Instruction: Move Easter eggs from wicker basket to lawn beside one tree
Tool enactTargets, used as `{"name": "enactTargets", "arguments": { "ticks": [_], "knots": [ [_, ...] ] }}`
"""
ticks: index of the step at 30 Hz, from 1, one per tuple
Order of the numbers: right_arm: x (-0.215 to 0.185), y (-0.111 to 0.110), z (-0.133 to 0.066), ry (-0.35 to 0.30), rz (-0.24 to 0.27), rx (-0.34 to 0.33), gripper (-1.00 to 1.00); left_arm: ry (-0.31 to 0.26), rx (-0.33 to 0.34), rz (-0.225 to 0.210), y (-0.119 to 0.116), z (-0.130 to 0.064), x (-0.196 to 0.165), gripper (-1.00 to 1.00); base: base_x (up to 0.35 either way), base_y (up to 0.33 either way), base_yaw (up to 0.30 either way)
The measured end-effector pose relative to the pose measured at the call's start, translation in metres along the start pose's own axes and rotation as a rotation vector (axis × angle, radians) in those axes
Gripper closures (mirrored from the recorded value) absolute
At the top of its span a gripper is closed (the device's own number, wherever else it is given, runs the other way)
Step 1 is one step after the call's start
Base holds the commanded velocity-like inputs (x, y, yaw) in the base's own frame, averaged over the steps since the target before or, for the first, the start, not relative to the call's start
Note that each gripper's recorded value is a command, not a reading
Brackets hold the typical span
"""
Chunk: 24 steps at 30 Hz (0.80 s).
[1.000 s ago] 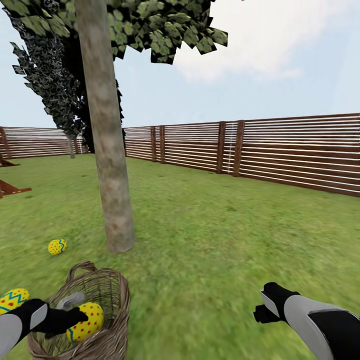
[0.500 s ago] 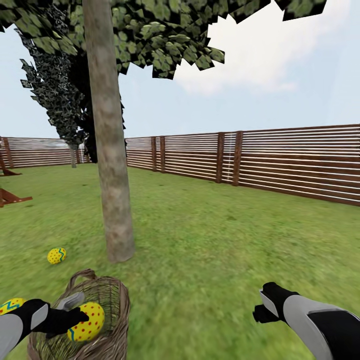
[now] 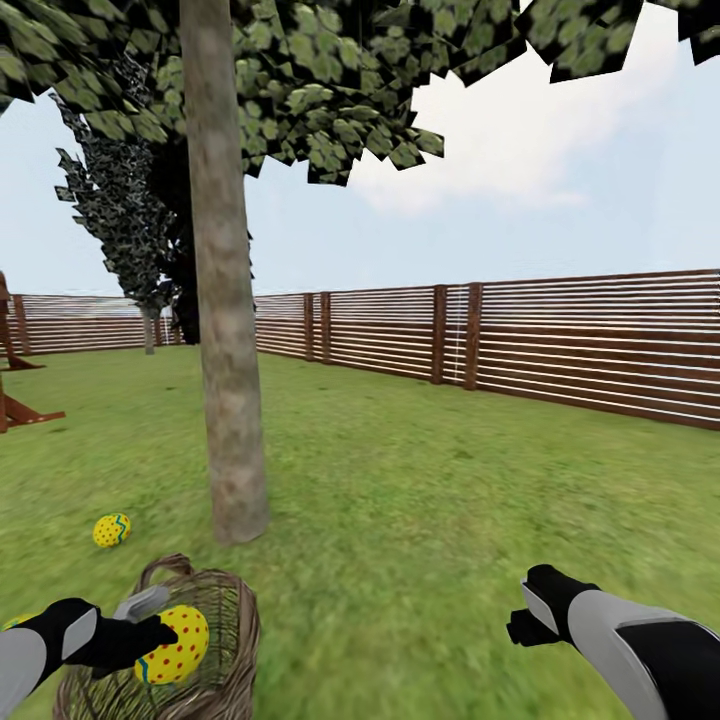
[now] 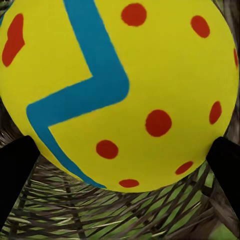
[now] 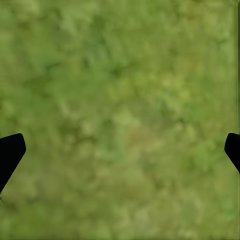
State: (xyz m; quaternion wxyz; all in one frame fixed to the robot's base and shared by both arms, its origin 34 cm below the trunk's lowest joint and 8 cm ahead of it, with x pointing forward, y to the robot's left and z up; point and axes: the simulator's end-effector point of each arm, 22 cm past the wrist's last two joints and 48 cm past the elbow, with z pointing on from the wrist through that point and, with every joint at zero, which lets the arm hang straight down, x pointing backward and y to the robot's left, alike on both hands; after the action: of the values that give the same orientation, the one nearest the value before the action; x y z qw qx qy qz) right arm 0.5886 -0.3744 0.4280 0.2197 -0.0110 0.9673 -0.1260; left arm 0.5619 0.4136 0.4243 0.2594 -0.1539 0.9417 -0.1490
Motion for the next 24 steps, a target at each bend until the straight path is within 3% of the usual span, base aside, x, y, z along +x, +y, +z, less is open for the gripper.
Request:
{"name": "enactTargets", "arguments": {
  "ticks": [9,24],
  "knots": [
    [-0.010,-0.005,-0.016,-0.035,0.009,0.003,-1.00,-0.031,0.013,0.008,-0.008,-0.013,-0.009,1.00,-0.284,0.000,0.000],
    [-0.027,-0.011,-0.044,-0.095,0.022,0.006,-1.00,-0.087,0.036,0.020,-0.020,-0.037,-0.026,1.00,-0.010,0.000,0.000]
  ]
}}
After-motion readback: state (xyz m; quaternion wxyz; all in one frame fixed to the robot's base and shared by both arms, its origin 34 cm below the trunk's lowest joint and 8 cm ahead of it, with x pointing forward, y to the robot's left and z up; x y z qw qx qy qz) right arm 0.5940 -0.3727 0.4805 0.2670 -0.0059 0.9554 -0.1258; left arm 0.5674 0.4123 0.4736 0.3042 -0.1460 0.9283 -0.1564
